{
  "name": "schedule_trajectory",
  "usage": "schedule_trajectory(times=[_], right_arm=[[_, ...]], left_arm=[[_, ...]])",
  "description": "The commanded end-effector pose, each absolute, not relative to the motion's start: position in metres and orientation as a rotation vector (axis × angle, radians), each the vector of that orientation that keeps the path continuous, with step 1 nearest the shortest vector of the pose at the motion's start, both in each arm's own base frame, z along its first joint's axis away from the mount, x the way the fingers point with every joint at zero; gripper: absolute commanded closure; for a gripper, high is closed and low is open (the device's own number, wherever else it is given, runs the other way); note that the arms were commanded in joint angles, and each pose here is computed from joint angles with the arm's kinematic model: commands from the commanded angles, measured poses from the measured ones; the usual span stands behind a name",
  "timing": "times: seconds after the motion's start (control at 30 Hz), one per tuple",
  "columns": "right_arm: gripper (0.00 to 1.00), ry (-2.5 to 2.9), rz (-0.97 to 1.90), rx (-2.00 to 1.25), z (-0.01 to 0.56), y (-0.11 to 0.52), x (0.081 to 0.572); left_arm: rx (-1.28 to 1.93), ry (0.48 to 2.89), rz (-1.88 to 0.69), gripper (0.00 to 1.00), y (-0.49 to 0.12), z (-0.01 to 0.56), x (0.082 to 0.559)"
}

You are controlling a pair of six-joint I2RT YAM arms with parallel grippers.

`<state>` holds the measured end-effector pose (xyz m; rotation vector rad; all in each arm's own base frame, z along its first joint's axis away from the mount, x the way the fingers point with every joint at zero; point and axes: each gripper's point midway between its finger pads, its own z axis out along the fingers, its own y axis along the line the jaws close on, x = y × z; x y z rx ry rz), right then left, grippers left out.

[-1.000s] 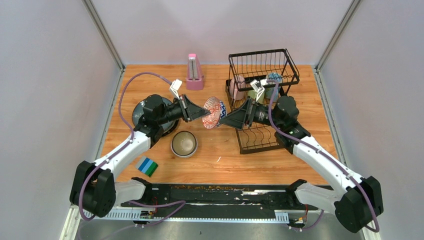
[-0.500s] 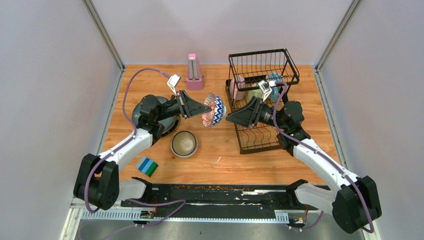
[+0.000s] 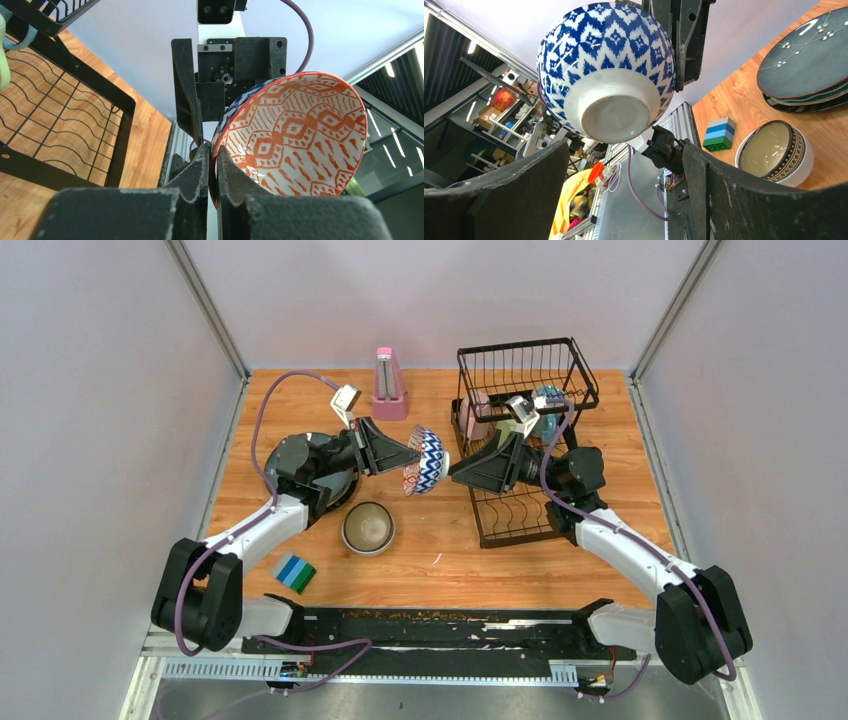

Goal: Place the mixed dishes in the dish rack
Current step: Turn the bowl upside down on the dish rack.

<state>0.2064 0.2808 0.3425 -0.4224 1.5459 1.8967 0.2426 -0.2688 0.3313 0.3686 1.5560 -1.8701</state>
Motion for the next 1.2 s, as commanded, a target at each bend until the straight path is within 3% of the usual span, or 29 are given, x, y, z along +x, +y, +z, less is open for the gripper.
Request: schedule_trajectory(times=[0.0, 0.2, 0.43, 0.9, 1.17], right_arm=[[0.15, 1.452, 1.918, -0.479, 0.364, 0.280, 0.203], [0.10, 1.441, 1.920, -0.468, 0.367, 0.282, 0.208], [0.13, 1.426, 1.936, -0.486, 0.372, 0.289, 0.210], [0.28, 1.399, 2.002, -0.511, 0.372, 0.299, 0.206], [0.44, 1.385, 2.021, -0.510, 0.373, 0.300, 0.207]], left_arm=[[0.399, 1.486, -1.869, 1.00, -0.265, 0.344, 0.238], [0.393, 1.490, -1.867, 1.00, -0.266, 0.342, 0.240], [0.367, 1.494, -1.860, 1.00, -0.265, 0.338, 0.243], [0.333, 1.498, -1.855, 1.00, -0.266, 0.335, 0.249], [0.326, 1.499, -1.859, 1.00, -0.266, 0.333, 0.250]])
